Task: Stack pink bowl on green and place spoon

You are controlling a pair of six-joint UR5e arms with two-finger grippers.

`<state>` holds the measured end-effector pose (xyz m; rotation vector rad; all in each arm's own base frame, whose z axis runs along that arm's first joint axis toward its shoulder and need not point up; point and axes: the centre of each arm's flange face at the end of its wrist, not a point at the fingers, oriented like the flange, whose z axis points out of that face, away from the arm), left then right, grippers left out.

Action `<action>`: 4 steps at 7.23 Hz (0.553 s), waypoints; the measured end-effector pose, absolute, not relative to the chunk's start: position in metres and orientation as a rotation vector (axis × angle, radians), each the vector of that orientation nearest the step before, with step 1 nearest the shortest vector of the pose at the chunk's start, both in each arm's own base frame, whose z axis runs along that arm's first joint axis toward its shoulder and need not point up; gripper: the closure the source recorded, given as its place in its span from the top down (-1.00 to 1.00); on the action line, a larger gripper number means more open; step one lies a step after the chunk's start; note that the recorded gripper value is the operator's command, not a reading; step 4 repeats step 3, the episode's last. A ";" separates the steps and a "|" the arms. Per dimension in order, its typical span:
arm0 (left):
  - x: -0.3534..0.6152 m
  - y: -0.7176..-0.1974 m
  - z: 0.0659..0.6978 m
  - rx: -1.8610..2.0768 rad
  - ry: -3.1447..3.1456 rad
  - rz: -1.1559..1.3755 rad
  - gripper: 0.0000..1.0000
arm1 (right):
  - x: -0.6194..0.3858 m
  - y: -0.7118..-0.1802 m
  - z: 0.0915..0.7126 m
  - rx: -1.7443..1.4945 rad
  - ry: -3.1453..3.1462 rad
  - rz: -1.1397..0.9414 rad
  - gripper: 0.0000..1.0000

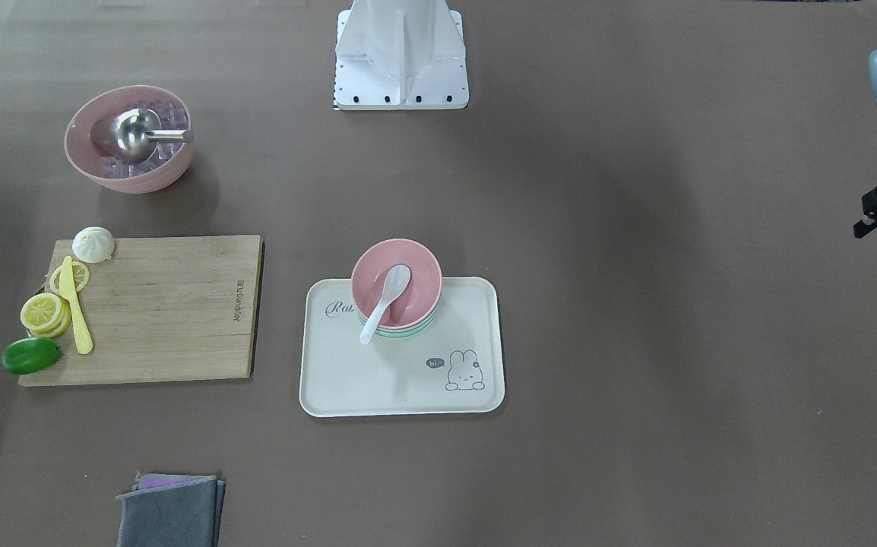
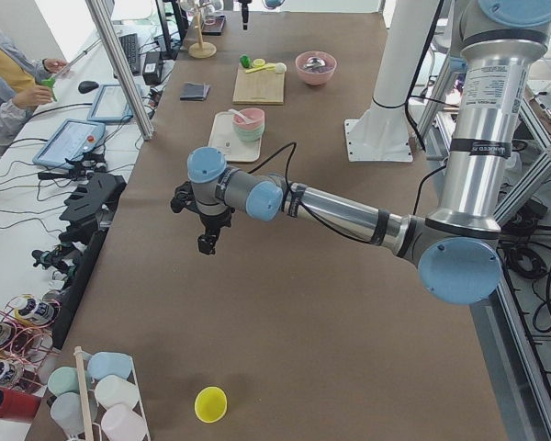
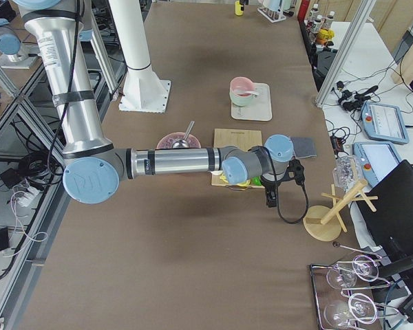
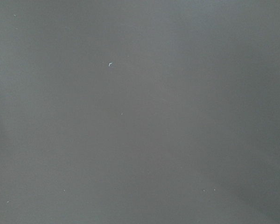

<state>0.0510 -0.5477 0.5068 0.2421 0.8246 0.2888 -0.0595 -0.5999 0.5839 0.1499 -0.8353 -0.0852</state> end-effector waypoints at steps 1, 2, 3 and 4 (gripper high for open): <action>0.037 -0.555 0.496 0.271 0.822 0.268 0.96 | -0.060 -0.601 0.583 0.151 -0.835 -0.084 1.00; 0.023 -0.567 0.480 0.306 0.818 0.250 0.96 | -0.060 -0.601 0.582 0.152 -0.835 -0.084 1.00; 0.013 -0.581 0.467 0.323 0.813 0.235 0.96 | -0.060 -0.601 0.582 0.153 -0.835 -0.083 1.00; 0.013 -0.581 0.467 0.323 0.813 0.235 0.96 | -0.060 -0.601 0.582 0.153 -0.835 -0.083 1.00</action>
